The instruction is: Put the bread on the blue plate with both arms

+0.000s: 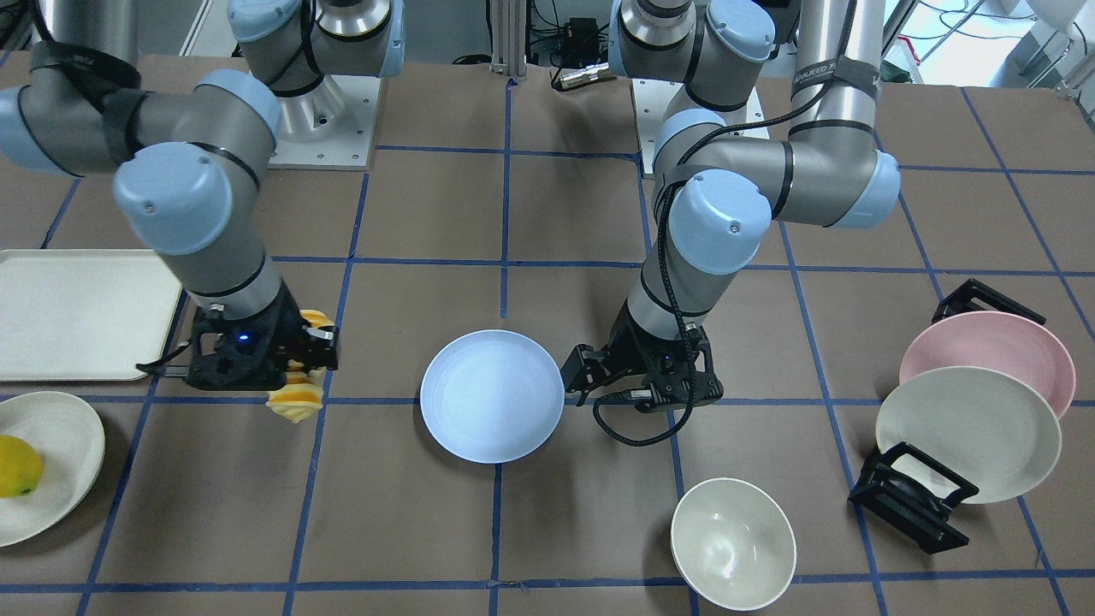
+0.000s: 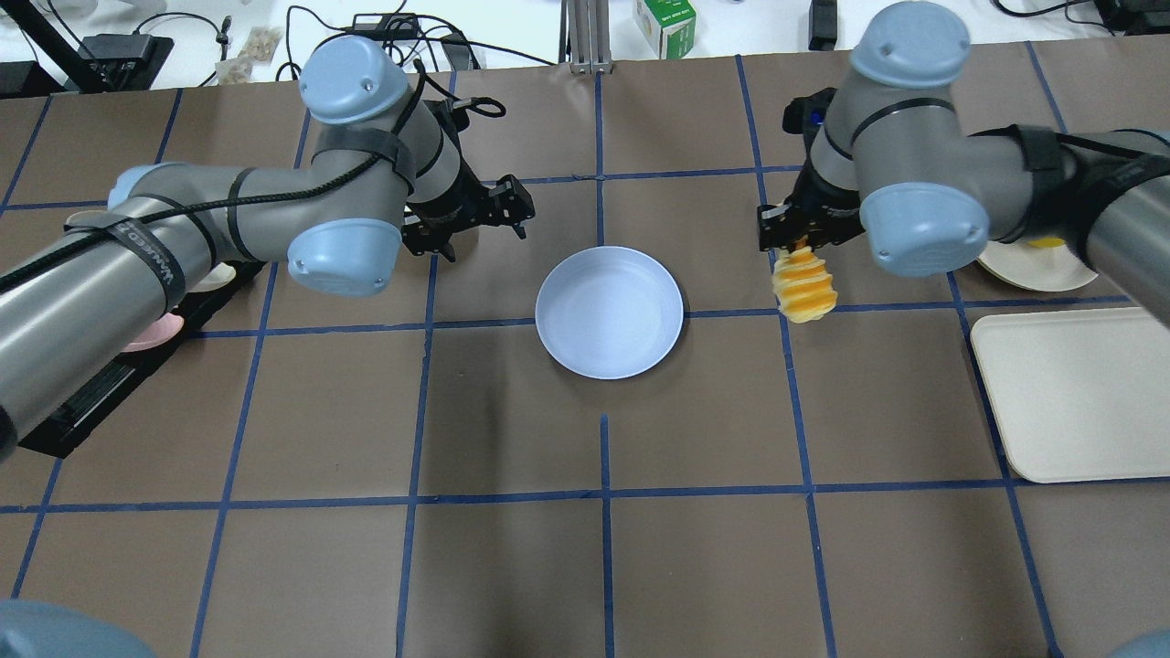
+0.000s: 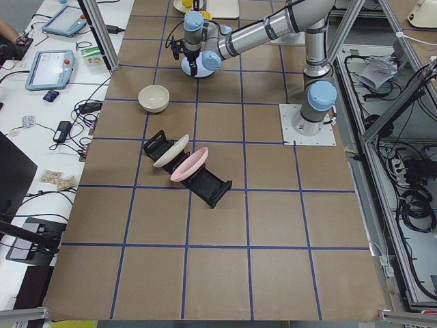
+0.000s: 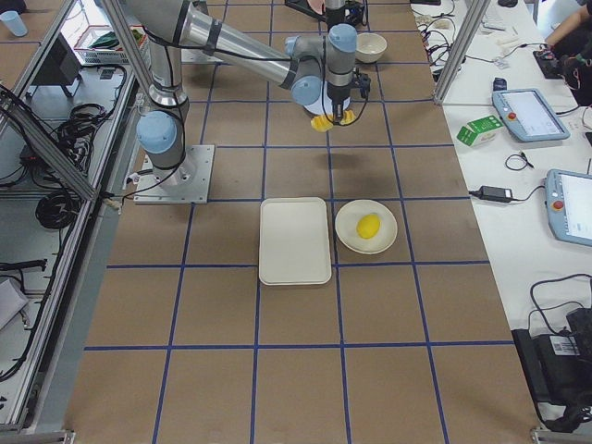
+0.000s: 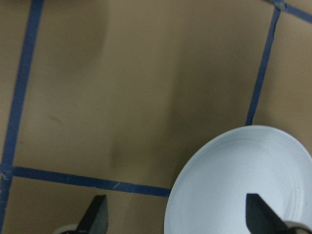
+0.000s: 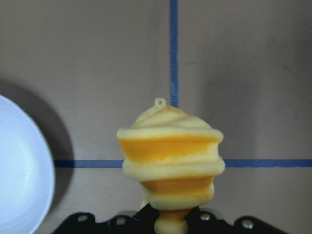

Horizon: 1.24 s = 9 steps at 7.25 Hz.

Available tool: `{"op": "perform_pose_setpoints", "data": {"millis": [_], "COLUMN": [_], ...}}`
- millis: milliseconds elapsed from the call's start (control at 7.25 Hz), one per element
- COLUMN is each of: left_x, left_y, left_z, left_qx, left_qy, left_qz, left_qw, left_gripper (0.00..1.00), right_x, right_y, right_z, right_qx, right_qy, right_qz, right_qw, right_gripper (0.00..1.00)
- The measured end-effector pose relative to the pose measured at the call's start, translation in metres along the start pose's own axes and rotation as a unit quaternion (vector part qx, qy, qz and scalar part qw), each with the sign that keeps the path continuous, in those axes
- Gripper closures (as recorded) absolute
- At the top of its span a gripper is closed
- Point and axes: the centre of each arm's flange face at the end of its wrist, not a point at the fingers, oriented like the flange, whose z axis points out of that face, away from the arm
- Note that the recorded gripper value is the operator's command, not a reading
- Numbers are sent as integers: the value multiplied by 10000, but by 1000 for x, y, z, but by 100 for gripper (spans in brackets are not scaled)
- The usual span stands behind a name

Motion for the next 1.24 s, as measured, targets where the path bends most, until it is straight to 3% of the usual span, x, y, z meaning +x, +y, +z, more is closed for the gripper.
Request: {"op": "perform_pose_setpoints", "data": {"millis": [276, 690, 966, 1103, 1241], "left_x": [-37, -71, -67, -66, -68], "left_y": [-21, -3, 17, 25, 30], "left_z": [-66, -145, -167, -175, -180], "left_qx": [-189, -596, -683, -712, -722], "left_qy": [-645, -782, -537, -475, -460], "left_qz": [516, 689, 690, 707, 707], "left_qw": [9964, 9928, 9938, 9938, 9938], "left_gripper": [0, 0, 0, 0, 0], "right_x": [-74, -118, -129, -132, -134], "right_y": [20, 27, 24, 21, 18], "right_z": [18, 56, 69, 75, 79], "right_qx": [-71, -214, -214, -118, -9], "right_qy": [-200, -500, -789, -911, -981], "right_qz": [198, 548, 782, 817, 824], "right_qw": [9996, 9970, 9936, 9924, 9918], "right_gripper": [87, 82, 56, 24, 0]}}
